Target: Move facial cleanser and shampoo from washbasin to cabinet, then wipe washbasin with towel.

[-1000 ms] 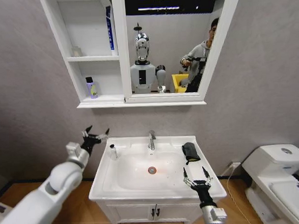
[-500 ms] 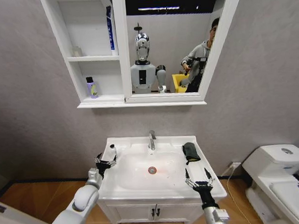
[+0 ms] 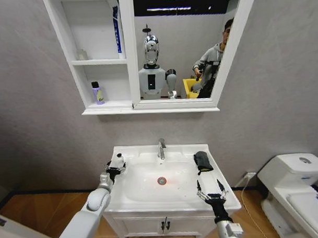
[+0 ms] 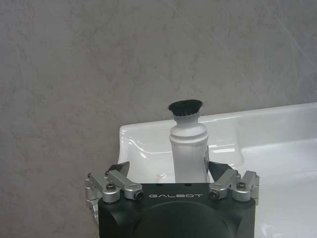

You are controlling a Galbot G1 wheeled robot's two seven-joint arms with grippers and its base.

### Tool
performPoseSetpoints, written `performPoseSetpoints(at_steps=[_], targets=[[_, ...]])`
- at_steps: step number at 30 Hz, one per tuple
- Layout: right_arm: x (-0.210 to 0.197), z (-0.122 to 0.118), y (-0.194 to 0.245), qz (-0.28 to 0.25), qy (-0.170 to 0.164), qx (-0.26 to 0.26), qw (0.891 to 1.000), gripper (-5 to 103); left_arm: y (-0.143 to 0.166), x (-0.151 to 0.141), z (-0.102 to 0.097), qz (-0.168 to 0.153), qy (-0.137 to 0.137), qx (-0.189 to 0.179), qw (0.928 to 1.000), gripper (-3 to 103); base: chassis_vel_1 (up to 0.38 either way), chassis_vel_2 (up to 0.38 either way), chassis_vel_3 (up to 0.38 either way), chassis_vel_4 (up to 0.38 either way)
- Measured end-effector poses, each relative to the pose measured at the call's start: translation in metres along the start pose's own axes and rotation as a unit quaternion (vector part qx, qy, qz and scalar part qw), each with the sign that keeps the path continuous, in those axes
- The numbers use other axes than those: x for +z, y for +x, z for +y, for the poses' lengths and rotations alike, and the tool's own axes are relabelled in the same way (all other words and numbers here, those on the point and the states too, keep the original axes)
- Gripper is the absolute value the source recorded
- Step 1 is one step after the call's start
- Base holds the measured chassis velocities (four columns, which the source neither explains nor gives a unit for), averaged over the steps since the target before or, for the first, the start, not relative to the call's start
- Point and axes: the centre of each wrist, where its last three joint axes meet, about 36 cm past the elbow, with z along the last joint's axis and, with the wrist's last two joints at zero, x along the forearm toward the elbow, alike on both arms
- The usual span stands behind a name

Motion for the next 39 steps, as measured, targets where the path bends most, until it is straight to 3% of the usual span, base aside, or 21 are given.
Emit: performPoseSetpoints(at_steps=[5, 6, 10, 12, 17, 22, 29, 32, 33, 39], targets=[[0.002, -0.002, 0.0, 0.003, 0.002, 0.001, 1.0, 100, -0.002, 0.003, 0.001, 0.005, 0.0, 0.014, 0.9999, 77, 0.0, 0.0, 0.0, 0.0], [0.004, -0.002, 0.0, 0.005, 0.002, 0.001, 1.0, 100, -0.002, 0.003, 0.001, 0.004, 0.001, 0.022, 0.9997, 67, 0.0, 0.0, 0.0, 0.0], [0.005, -0.001, 0.0, 0.006, 0.001, 0.001, 1.0, 100, -0.003, 0.004, -0.003, 0.004, 0.004, 0.033, 0.9994, 61, 0.0, 0.0, 0.0, 0.0], [0.005, 0.0, 0.0, 0.006, 0.0, 0.001, 1.0, 100, -0.003, 0.004, -0.005, 0.002, 0.008, 0.036, 0.9993, 45, 0.0, 0.0, 0.0, 0.0], [0.007, -0.001, -0.001, 0.007, 0.001, 0.001, 1.0, 100, -0.002, 0.004, -0.005, 0.002, 0.01, 0.036, 0.9993, 31, 0.0, 0.0, 0.0, 0.0], [0.007, -0.002, -0.002, 0.006, 0.002, 0.003, 1.0, 100, 0.002, 0.004, -0.002, 0.001, 0.009, 0.034, 0.9994, 29, 0.0, 0.0, 0.0, 0.0], [0.007, -0.002, -0.002, 0.006, 0.0, 0.004, 1.0, 100, 0.03, -0.024, 0.005, -0.016, -0.007, 0.043, 0.9989, 29, 0.0, 0.0, 0.0, 0.0], [0.008, -0.002, -0.003, 0.006, 0.0, 0.005, 1.0, 100, 0.069, -0.076, 0.008, -0.051, -0.02, 0.052, 0.9971, 29, 0.0, 0.0, 0.0, 0.0], [0.008, -0.002, -0.003, 0.006, 0.0, 0.005, 1.0, 100, 0.069, -0.076, 0.008, -0.051, -0.02, 0.052, 0.9971, 29, 0.0, 0.0, 0.0, 0.0], [0.006, -0.001, -0.006, 0.002, 0.0, 0.002, 1.0, 100, 0.118, -0.176, 0.023, -0.062, -0.038, 0.082, 0.994, 29, 0.0, 0.0, 0.0, 0.0]])
